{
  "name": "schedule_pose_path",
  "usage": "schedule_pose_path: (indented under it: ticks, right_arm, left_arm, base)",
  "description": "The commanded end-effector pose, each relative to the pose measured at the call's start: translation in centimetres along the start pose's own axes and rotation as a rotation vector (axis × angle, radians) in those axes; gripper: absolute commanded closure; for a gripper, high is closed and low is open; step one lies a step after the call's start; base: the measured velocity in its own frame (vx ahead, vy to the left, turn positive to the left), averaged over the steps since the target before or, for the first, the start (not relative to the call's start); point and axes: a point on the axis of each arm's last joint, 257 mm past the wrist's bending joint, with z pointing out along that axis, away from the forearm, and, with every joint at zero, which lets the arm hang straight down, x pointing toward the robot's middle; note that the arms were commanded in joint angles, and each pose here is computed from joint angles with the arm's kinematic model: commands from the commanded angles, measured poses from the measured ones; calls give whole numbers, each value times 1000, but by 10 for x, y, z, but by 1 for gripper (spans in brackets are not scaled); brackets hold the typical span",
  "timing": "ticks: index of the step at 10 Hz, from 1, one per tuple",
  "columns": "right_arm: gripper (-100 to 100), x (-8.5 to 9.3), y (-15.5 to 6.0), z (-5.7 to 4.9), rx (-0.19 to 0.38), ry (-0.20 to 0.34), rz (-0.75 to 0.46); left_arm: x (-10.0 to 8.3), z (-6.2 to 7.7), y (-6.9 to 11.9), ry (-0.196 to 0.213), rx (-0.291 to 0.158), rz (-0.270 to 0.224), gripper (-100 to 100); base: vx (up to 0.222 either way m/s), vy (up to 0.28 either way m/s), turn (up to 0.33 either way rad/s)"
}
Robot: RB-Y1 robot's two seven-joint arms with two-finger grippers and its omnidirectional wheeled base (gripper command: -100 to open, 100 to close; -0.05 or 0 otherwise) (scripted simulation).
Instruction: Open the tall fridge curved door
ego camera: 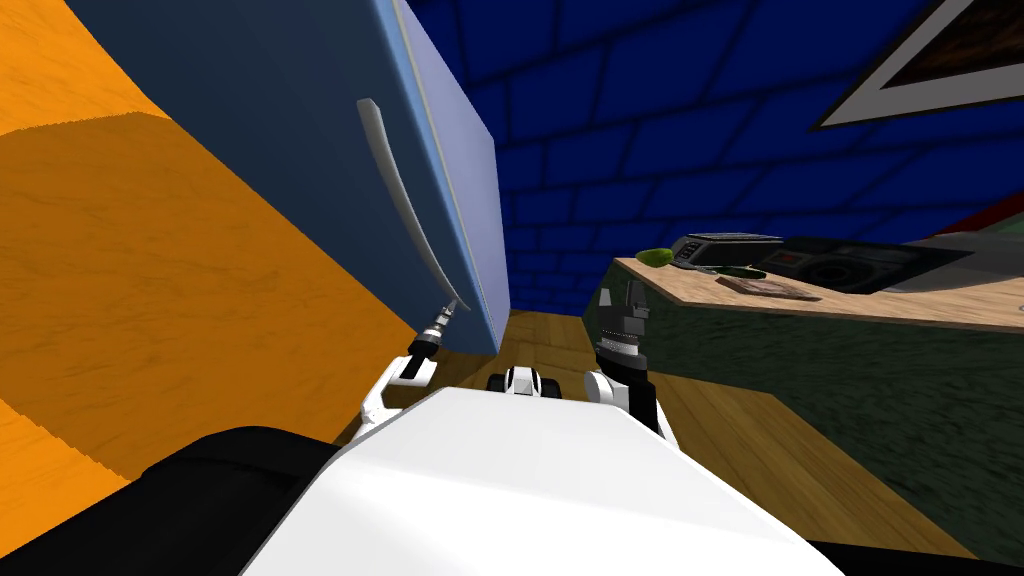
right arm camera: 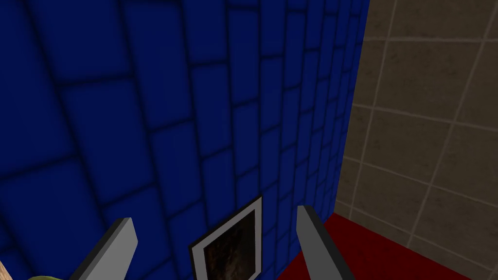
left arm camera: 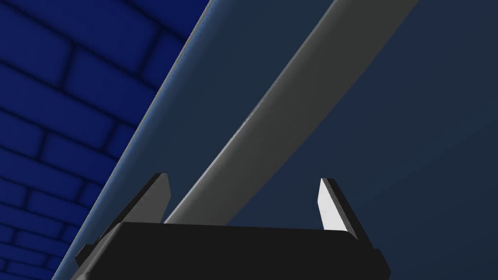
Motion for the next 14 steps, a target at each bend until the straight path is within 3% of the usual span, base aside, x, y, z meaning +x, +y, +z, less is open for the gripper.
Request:
schedule_pose_path:
  ticks: [1,4,5,6,8,9,11,12,14]
  right_arm:
    - [0,0,0,0,0,0,0]
    - [0,0,0,0,0,0,0]
    - [0,0,0,0,0,0,0]
    - [0,0,0,0,0,0,0]
    - [0,0,0,0,0,0,0]
    - [0,0,0,0,0,0,0]
    - [0,0,0,0,0,0,0]
    - [0,0,0,0,0,0,0]
    - [0,0,0,0,0,0,0]
  left_arm:
    - [-7,3,25,16,-60,74,-100]
    - [-11,2,19,11,-48,60,-100]
    - [-12,2,19,10,-50,60,100]
    - [-12,15,15,6,-13,67,100]
    - [-9,22,25,8,-28,62,100]
    - [-10,33,16,6,18,73,100]
    - [-7,42,28,9,-1,63,100]
    - [-6,51,20,14,42,78,100]
    - [-5,63,30,13,27,63,100]
  base:
    - [114,-51,-15]
    - [89,-8,-17]
    - [9,4,32]
    - [-184,119,-85]
    - [-205,77,-60]
    - [-209,71,-62]
    - [-209,85,-44]
    - [-243,64,-67]
    - [-187,65,-32]
